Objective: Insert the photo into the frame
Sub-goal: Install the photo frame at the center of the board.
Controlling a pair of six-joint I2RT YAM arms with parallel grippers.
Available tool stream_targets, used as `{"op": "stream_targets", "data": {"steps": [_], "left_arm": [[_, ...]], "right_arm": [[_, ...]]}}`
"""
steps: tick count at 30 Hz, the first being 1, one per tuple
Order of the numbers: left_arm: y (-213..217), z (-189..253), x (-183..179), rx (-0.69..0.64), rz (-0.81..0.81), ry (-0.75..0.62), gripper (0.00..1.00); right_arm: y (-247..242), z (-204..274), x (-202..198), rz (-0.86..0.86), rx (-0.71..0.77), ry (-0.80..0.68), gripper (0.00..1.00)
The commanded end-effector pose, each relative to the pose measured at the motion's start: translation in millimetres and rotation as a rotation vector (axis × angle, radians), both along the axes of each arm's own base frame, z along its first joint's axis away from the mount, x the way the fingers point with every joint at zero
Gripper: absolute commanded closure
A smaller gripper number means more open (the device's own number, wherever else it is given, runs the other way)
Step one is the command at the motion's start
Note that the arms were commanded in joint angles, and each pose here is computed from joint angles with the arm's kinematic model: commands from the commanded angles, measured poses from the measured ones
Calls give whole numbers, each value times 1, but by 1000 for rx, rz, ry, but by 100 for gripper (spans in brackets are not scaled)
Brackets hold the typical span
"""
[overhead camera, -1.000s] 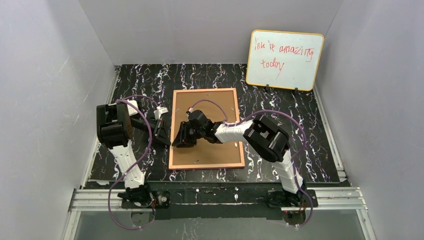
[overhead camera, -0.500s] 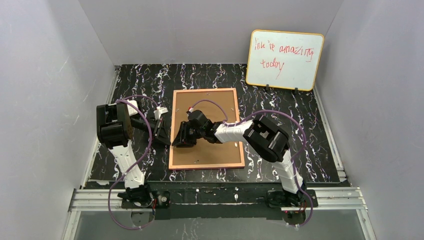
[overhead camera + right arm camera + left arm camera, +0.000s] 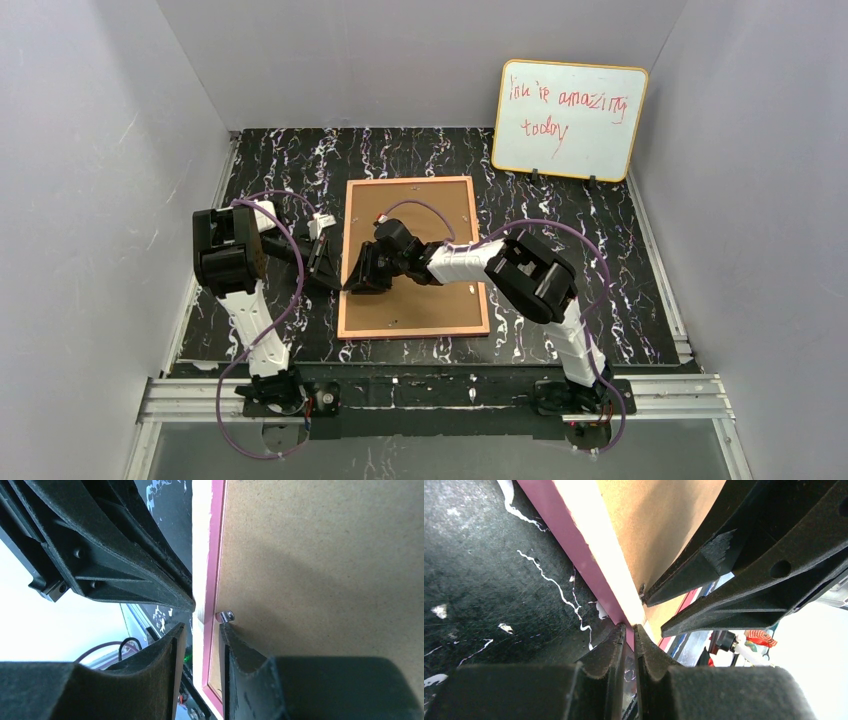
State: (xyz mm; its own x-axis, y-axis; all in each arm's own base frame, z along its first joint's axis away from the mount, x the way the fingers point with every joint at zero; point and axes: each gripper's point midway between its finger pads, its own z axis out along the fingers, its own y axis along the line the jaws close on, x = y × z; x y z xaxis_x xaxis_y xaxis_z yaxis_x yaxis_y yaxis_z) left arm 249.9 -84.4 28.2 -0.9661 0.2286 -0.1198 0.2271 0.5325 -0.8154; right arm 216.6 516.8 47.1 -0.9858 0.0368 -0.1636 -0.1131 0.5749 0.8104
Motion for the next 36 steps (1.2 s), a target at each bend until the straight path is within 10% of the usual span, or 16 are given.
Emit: {"op": "stream_targets", "data": {"steps": [1, 36], "left_arm": [[0, -13, -2, 31, -61, -67, 92], [0, -15, 1, 36, -72, -82, 94]], "right_arm": [[6, -15, 18, -88, -33, -24, 61], [-21, -16, 14, -278, -99, 28, 62]]}}
